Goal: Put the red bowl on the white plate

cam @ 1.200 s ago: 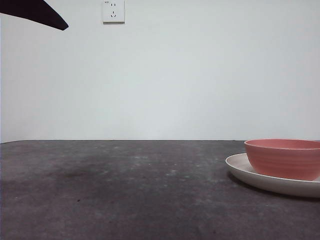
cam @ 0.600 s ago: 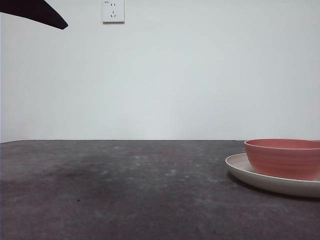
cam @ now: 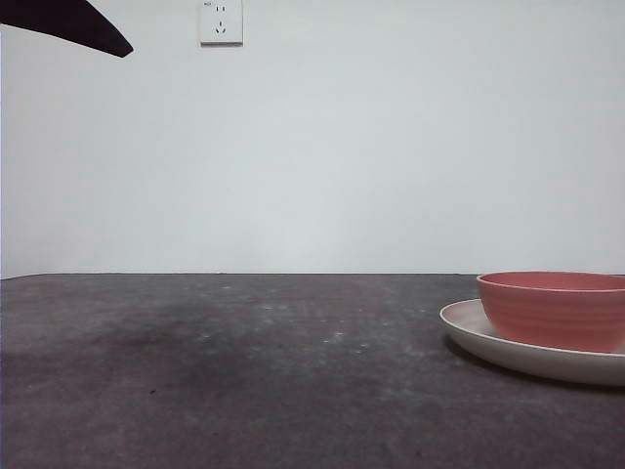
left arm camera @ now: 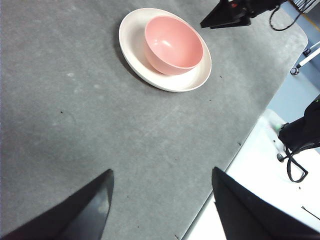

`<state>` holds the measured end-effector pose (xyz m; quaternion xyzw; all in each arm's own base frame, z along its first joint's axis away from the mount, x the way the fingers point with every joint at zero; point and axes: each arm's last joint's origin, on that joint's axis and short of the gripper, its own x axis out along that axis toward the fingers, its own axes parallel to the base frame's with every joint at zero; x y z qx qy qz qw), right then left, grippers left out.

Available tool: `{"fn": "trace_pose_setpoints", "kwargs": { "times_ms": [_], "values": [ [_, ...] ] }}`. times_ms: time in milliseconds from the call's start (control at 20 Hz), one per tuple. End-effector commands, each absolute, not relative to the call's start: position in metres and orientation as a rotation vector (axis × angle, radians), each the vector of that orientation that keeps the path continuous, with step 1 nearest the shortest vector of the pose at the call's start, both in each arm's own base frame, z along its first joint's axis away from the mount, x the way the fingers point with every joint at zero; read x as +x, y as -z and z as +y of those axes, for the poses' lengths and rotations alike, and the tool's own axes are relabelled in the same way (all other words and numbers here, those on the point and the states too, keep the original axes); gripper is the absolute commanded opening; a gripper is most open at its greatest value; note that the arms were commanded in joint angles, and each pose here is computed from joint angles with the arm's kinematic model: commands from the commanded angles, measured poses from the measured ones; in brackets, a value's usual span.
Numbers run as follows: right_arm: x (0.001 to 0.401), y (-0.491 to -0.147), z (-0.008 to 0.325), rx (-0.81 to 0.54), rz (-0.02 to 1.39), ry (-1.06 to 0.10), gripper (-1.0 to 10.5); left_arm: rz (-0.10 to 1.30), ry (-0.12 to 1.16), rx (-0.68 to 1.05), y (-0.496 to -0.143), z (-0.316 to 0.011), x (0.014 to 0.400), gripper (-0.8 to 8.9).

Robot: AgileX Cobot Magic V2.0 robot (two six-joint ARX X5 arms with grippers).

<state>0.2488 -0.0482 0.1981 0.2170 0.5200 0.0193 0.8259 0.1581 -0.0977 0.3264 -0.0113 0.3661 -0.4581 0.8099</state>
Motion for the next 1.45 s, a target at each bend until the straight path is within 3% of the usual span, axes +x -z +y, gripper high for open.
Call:
{"fn": "trace_pose_setpoints", "kwargs": {
  "times_ms": [50, 500, 650, 950, 1450],
  "values": [
    [0.256, -0.187, -0.05, 0.476, 1.133, -0.038, 2.6, 0.765, 0.998, -0.016, -0.329, -0.1, 0.159, 3.11],
    [0.267, -0.165, -0.049, 0.487, 1.181, -0.05, 1.9, 0.758, 0.998, -0.016, -0.329, -0.1, 0.159, 3.11],
    [0.27, -0.161, -0.047, 0.483, 1.189, -0.058, 0.9, 0.758, 0.998, -0.017, -0.329, -0.1, 0.159, 3.11],
    [0.271, -0.159, -0.048, 0.487, 1.191, -0.057, 0.1, 0.762, 0.997, -0.02, -0.329, -0.1, 0.159, 3.11],
    [0.27, -0.17, -0.044, 0.584, 1.135, -0.169, 0.1, 0.765, 0.996, -0.02, -0.329, -0.1, 0.159, 3.11]
  ]
}}
